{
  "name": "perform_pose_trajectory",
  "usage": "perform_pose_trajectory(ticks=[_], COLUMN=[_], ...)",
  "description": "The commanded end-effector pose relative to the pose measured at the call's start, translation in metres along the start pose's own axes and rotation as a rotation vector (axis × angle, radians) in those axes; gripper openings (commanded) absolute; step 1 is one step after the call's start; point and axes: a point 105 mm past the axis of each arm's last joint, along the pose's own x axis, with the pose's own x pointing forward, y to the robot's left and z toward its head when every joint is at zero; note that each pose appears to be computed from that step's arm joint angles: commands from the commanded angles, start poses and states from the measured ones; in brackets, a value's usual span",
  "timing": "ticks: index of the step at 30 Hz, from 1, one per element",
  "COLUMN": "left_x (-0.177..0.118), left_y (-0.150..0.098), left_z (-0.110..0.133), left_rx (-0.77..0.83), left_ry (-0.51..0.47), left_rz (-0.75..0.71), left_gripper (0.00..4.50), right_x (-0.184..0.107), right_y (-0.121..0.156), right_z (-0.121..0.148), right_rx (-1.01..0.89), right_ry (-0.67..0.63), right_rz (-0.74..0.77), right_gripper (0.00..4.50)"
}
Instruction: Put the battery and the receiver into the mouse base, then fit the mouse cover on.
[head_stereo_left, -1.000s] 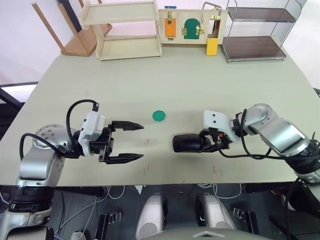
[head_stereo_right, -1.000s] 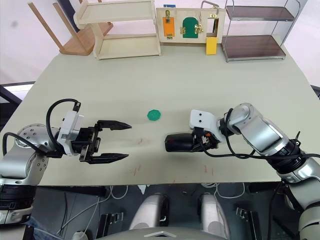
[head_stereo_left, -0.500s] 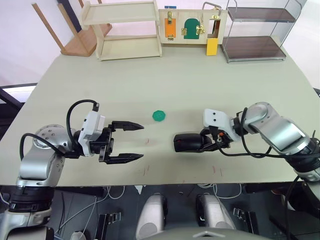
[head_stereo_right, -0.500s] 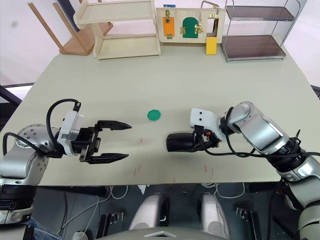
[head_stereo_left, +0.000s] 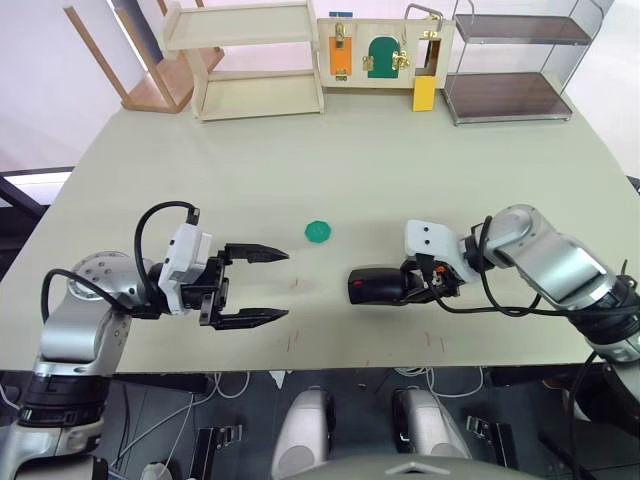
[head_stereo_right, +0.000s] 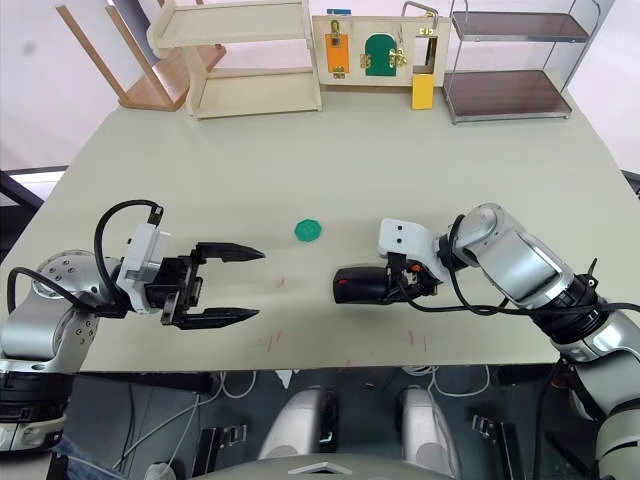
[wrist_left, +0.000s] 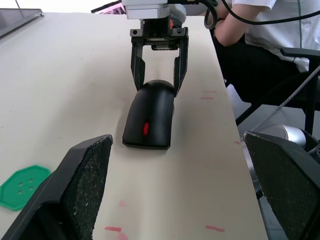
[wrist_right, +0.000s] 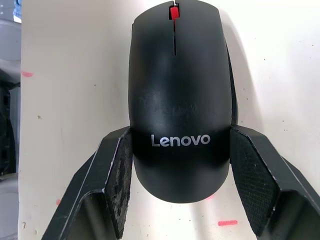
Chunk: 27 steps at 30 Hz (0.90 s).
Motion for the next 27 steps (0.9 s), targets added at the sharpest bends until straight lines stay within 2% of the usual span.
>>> perform_pose_trajectory(ticks=[1,18,19,21,22,27], left_x=[0.0016,0.0027,0.0028,0.0032,0.0035,0.0042], left_y=[-0.0030,-0.0019,-0.0017,-0.0020,-0.0021,-0.0021], left_z=[0.0062,0.0056,0.0055,0.0054,0.0055,0.0051], left_rx=[0.028,0.025,0.025,0.025,0.025,0.024], left_ry=[-0.016,-0.021,-0.021,-0.022,-0.023,-0.025], left_rz=[-0.010,-0.008,-0.008,-0.010,-0.011,-0.012], left_gripper=[4.50,4.50,4.50,4.50,4.50,4.50], right_x=[-0.0028,-0.0036,-0.0036,-0.0040,-0.0041,-0.0054], right_y=[-0.0025,-0.0026,-0.0029,-0.0017,-0.0018,-0.0019], right_z=[-0.0014,0.0025,0.0031,0.0030,0.0033,0.0036], right_rx=[-0.007,-0.031,-0.032,-0.034,-0.035,-0.035], right_ry=[0.015,-0.007,-0.010,-0.009,-0.010,-0.008], right_rz=[-0.019,-0.020,-0.023,-0.018,-0.019,-0.023], right_gripper=[2.30,2.30,3.32,4.18,4.45,4.45])
